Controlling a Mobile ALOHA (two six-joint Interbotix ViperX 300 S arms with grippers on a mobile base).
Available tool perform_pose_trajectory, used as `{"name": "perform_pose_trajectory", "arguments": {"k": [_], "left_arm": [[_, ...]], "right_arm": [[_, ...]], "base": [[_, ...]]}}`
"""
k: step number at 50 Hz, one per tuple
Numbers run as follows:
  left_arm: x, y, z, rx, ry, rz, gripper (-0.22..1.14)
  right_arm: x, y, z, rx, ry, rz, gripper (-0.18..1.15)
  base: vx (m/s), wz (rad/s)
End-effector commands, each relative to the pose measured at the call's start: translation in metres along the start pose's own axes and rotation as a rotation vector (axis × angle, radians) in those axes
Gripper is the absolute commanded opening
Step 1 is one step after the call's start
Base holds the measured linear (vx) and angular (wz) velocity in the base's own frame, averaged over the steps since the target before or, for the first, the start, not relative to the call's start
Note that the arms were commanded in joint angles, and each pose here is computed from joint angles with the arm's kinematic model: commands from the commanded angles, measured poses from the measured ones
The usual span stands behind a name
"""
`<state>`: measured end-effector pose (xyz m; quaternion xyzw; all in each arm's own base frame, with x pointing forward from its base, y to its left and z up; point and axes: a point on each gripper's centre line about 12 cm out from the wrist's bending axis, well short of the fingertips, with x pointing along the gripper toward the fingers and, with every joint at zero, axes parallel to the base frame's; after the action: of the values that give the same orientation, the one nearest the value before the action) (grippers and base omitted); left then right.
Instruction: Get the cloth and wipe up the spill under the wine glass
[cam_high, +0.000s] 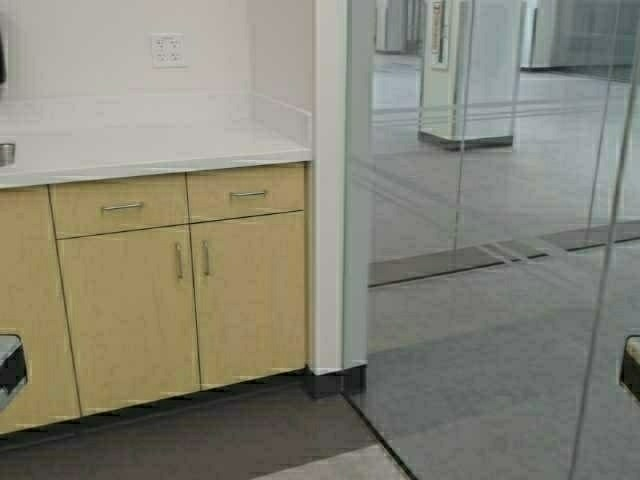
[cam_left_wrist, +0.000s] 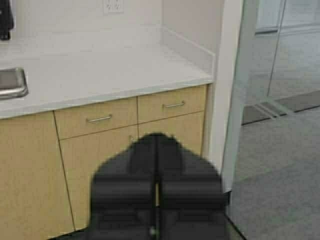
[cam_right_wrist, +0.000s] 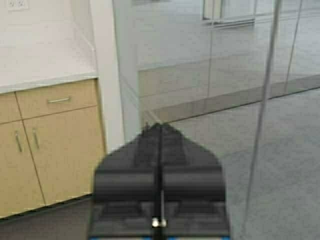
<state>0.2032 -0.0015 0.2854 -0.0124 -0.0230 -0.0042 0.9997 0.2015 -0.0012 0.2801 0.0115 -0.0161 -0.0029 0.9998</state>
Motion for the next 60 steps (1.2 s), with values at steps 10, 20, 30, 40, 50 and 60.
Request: {"name": "perform_pose_trajectory", "arguments": {"k": [10, 20, 30, 40, 50, 60], "left_arm": [[0.002, -0.001, 0.006, -0.003, -0.023, -0.003, 0.02], [-0.004, -0.001, 0.008, -0.008, -0.041, -0.004, 0.02], [-0.005, -0.001, 0.006, -0.012, -0.047, -0.004, 0.02], [-0.005, 0.0, 0.003, -0.02, -0.055, -0.004, 0.02], [-0.007, 0.0, 0.0, -0.022, -0.049, -0.004, 0.02], [-0.008, 0.0, -0.006, -0.025, -0.032, -0.003, 0.02]], "right_arm": [[0.003, 0.0, 0.011, 0.005, -0.026, 0.0, 0.05], [-0.001, 0.001, 0.016, 0.013, -0.052, 0.007, 0.05], [-0.004, 0.009, 0.019, 0.052, -0.065, 0.045, 0.05], [-0.004, 0.009, 0.018, 0.039, -0.067, 0.049, 0.05], [-0.004, 0.009, 0.016, 0.042, -0.064, 0.049, 0.05], [-0.003, 0.009, 0.014, 0.04, -0.059, 0.049, 0.05]], "base": [[0.19, 0.17], [0.23, 0.22], [0.25, 0.25], [0.26, 0.25], [0.28, 0.29], [0.3, 0.34]]}}
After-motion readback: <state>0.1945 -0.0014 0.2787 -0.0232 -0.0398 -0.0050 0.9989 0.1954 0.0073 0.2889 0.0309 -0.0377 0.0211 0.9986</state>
